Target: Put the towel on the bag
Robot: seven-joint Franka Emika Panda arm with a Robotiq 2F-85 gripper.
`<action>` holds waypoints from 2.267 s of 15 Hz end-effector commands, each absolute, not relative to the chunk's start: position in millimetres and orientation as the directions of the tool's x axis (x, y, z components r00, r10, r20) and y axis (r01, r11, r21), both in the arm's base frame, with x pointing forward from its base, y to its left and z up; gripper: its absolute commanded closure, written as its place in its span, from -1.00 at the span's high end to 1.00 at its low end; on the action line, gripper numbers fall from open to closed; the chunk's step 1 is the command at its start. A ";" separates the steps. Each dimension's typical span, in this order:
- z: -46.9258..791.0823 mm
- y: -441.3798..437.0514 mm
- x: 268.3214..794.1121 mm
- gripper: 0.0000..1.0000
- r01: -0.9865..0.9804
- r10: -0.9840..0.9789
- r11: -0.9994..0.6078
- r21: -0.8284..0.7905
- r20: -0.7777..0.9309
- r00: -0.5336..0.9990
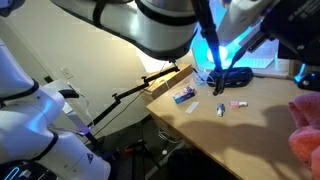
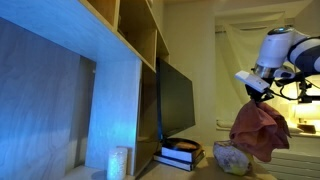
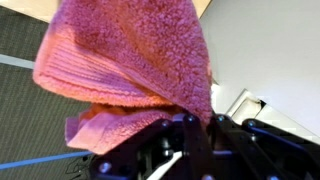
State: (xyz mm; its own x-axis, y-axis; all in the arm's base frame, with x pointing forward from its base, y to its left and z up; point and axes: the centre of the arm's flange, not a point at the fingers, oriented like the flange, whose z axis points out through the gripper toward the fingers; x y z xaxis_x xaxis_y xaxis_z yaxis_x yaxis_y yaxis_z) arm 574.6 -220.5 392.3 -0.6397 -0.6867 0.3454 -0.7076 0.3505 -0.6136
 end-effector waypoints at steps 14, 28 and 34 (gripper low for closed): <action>436.8 -169.7 638.2 -0.95 -0.667 -0.741 0.179 -0.724 0.346 -0.575; 400.2 -191.1 648.1 -0.95 -0.704 -0.740 0.175 -0.688 0.379 -0.555; 432.5 -206.1 645.9 -0.95 -0.667 -0.725 0.186 -0.722 0.357 -0.589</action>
State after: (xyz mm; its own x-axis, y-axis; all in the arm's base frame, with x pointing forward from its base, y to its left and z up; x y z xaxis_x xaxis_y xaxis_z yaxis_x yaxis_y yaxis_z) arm 647.0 -199.7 405.6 -0.5764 -0.7252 0.3766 -0.6975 0.1964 -0.6892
